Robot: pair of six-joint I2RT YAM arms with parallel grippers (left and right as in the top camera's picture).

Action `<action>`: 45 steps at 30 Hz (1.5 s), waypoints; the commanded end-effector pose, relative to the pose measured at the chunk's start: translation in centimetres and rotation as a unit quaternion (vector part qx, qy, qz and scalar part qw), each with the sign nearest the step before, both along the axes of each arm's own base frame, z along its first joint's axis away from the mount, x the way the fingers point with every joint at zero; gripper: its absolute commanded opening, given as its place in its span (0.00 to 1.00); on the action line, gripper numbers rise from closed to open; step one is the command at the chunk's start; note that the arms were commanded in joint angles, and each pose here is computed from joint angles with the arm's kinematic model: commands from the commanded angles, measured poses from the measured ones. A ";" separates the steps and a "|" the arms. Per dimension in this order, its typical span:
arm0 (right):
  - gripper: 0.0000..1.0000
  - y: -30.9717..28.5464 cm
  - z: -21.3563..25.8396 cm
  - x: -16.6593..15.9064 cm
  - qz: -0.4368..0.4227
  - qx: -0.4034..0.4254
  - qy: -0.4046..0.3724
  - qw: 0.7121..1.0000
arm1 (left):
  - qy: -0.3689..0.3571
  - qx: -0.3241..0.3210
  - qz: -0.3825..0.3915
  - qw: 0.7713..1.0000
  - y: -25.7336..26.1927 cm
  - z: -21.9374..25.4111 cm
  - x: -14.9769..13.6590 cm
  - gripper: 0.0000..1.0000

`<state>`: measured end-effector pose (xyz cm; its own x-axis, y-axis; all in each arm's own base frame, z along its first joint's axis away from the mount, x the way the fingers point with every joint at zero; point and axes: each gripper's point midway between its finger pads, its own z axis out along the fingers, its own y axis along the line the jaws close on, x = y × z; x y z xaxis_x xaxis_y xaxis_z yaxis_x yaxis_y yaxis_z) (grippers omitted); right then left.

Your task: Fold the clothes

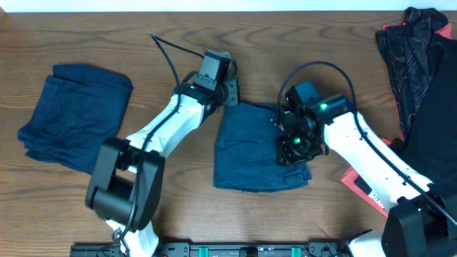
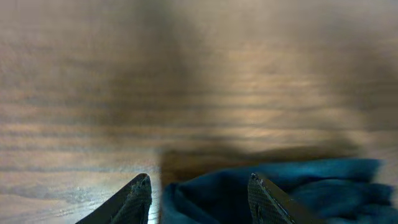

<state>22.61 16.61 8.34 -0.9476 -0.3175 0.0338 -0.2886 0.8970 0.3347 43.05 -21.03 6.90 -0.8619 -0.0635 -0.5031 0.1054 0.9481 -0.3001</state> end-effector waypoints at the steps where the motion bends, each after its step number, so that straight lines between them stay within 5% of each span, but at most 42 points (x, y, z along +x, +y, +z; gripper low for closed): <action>1: 0.27 0.5 -1.4 -1.8 -0.001 0.012 0.033 0.999 | 0.020 0.021 0.000 1.000 0.7 -1.9 -0.1 0.52; 14: 0.33 -2.1 -7.0 -4.2 -0.022 -0.035 0.042 0.998 | 0.192 0.100 -0.007 0.976 4.1 -6.1 -7.8 0.48; 20: 0.36 -5.6 -8.3 0.9 -0.059 -0.131 -0.078 0.987 | 0.315 0.150 -0.001 0.937 6.7 -6.4 -14.0 0.42; 24: 0.38 -5.2 -7.6 5.8 -0.077 -0.122 -0.178 0.974 | 0.361 0.168 -0.006 0.917 7.4 -6.0 -16.5 0.42; 31: 0.39 -3.5 -6.1 9.6 -0.076 -0.082 -0.258 0.960 | 0.377 0.177 -0.009 0.909 7.8 -4.8 -17.9 0.29; 37: 0.40 -3.6 -6.3 9.2 -0.067 -0.087 -0.252 0.961 | 0.295 0.151 0.001 0.944 7.6 -0.6 -15.9 0.29; 38: 0.40 -3.6 -6.3 9.2 -0.064 -0.087 -0.253 0.961 | 0.277 0.149 0.005 0.949 7.8 0.1 -15.5 0.31; 40: 0.40 -3.6 -6.3 9.2 -0.064 -0.087 -0.253 0.961 | 0.241 0.146 0.015 0.959 8.2 1.5 -14.5 0.60; 42: 0.40 -3.6 -6.3 9.2 -0.064 -0.087 -0.253 0.961 | 0.207 0.130 0.025 0.969 8.3 2.7 -13.2 0.77; 45: 0.40 -3.6 -6.3 9.2 -0.064 -0.087 -0.253 0.961 | 0.169 0.092 -0.002 0.981 7.4 3.8 -11.6 0.86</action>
<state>31.68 13.58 2.28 -0.8884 -0.2206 -0.4025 -0.2610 0.9641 0.0477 30.37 -13.71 10.03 -0.9886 -0.0184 -0.1493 -0.0015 0.9937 -0.1120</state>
